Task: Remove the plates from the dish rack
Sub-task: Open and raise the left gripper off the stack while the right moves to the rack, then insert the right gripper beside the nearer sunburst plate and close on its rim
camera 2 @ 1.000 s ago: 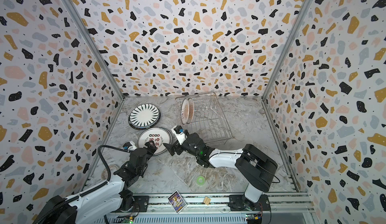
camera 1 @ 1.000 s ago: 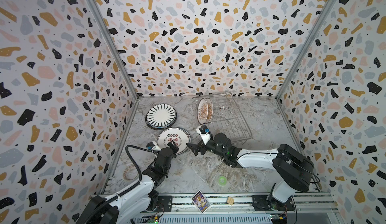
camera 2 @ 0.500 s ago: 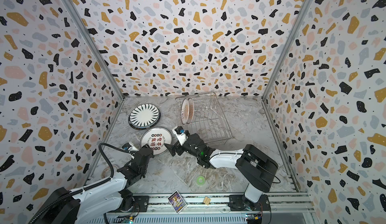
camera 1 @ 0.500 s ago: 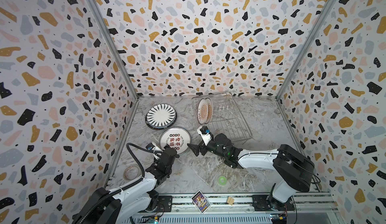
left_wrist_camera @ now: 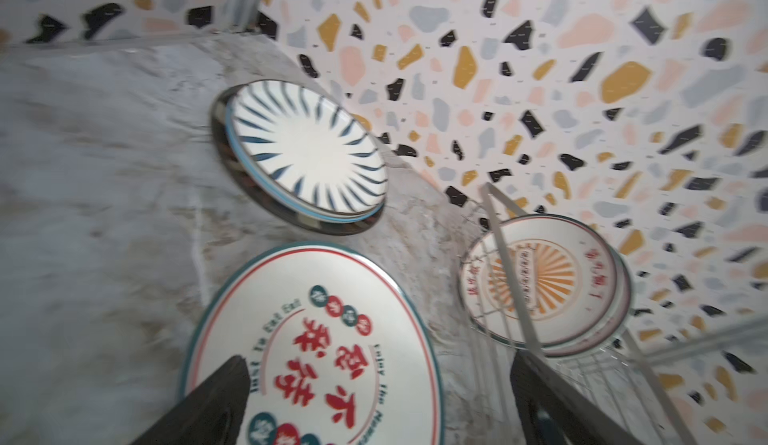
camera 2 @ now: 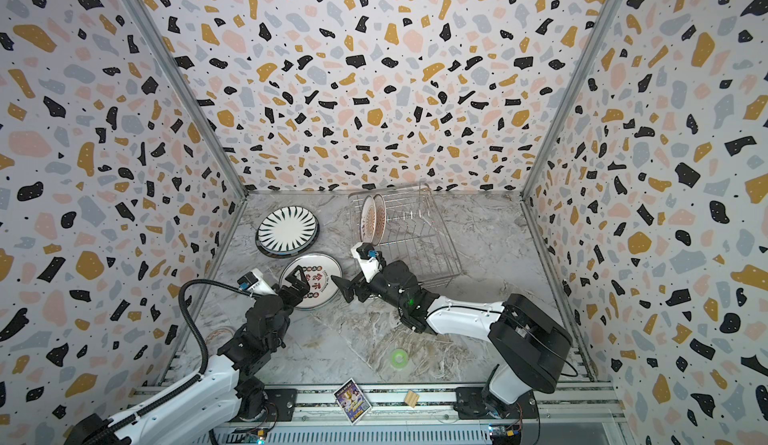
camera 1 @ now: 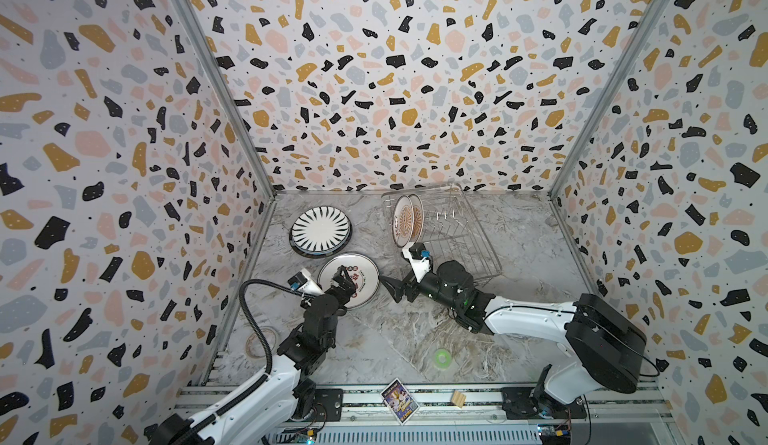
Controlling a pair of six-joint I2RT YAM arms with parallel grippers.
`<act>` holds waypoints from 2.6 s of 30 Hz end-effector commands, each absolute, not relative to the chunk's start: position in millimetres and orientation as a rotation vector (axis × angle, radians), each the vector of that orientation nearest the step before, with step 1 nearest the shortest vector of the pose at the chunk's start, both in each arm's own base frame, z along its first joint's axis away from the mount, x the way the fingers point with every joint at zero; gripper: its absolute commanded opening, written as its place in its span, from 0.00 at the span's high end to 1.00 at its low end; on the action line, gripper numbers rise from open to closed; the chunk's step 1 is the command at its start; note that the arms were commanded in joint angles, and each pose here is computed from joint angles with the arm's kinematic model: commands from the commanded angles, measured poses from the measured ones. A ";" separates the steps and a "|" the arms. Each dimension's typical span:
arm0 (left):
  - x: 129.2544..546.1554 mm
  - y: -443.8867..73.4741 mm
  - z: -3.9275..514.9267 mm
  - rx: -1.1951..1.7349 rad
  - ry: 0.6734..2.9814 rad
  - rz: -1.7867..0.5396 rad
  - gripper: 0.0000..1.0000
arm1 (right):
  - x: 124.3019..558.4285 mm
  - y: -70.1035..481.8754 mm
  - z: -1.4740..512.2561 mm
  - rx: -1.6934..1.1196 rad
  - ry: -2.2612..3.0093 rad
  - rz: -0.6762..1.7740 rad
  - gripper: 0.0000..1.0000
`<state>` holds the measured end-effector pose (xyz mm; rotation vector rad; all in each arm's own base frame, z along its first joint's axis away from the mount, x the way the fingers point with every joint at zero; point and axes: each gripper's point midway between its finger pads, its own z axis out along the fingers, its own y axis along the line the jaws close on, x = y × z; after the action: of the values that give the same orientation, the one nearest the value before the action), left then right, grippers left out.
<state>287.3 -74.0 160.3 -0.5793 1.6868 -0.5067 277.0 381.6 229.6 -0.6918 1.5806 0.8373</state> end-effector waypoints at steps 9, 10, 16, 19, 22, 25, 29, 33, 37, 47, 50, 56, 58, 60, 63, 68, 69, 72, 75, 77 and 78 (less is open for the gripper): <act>299.9 -162.8 241.3 -0.128 1.507 -0.863 0.00 | 381.2 309.8 269.7 -0.383 1.683 0.622 0.01; 301.9 -165.0 241.8 -0.132 1.504 -0.874 0.00 | 389.1 306.9 270.9 -0.378 1.689 0.610 0.01; 311.4 -173.2 241.7 -0.132 1.501 -0.892 0.00 | 429.7 312.2 267.8 -0.369 1.770 0.493 0.07; 313.7 -174.1 236.0 -0.137 1.514 -0.888 0.00 | 448.0 318.9 259.7 -0.369 1.818 0.438 0.21; 313.9 -174.8 231.0 -0.127 1.522 -0.880 0.00 | 465.4 325.3 252.0 -0.364 1.867 0.386 0.33; 314.1 -177.0 226.8 -0.115 1.534 -0.880 0.00 | 478.2 331.9 242.8 -0.363 1.902 0.335 0.38; 314.3 -177.0 222.0 -0.114 1.543 -0.875 0.00 | 488.2 338.3 233.4 -0.367 1.935 0.287 0.44; 317.4 -180.0 218.7 -0.116 1.553 -0.882 0.00 | 495.1 345.3 226.7 -0.378 1.949 0.280 0.50; 319.1 -184.8 215.3 -0.103 1.565 -0.895 0.00 | 499.6 352.0 217.8 -0.385 1.967 0.244 0.55; 319.4 -182.4 212.5 -0.116 1.569 -0.886 0.00 | 505.1 349.3 203.6 -0.315 1.986 -0.002 0.62; 319.8 -182.1 209.5 -0.120 1.577 -0.883 0.00 | 504.7 351.2 200.0 -0.310 1.986 -0.026 0.62; 319.5 -183.2 209.9 -0.117 1.577 -0.889 0.00 | 506.0 358.9 190.3 -0.319 1.998 -0.043 0.64; 318.9 -182.1 210.6 -0.120 1.575 -0.888 0.00 | 505.9 358.8 188.9 -0.307 1.999 -0.050 0.64; 318.3 -180.4 211.2 -0.125 1.572 -0.883 0.00 | 506.2 357.5 188.7 -0.294 1.999 -0.055 0.66; 317.4 -179.4 212.5 -0.127 1.570 -0.882 0.00 | 505.8 358.3 187.9 -0.283 1.999 -0.058 0.67; 316.3 -176.7 212.3 -0.135 1.568 -0.875 0.00 | 505.8 361.4 182.8 -0.276 2.003 -0.050 0.69; 316.3 -176.2 212.9 -0.135 1.565 -0.872 0.00 | 506.4 362.0 180.5 -0.276 2.005 -0.052 0.70; 316.6 -174.6 212.2 -0.143 1.567 -0.865 0.00 | 507.6 361.6 178.7 -0.267 2.004 -0.061 0.74; 315.0 -174.4 213.2 -0.137 1.565 -0.865 0.00 | 507.8 360.4 181.2 -0.251 1.994 -0.073 0.76; 314.1 -171.8 213.3 -0.147 1.561 -0.860 0.00 | 506.8 360.7 188.0 -0.243 1.976 -0.078 0.79; 313.9 -170.6 213.7 -0.151 1.558 -0.857 0.00 | 506.1 360.9 193.7 -0.237 1.961 -0.086 0.79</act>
<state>317.0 -174.9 203.8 -0.1463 1.6054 -0.8608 507.5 356.2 166.2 -0.2750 2.0141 -0.0914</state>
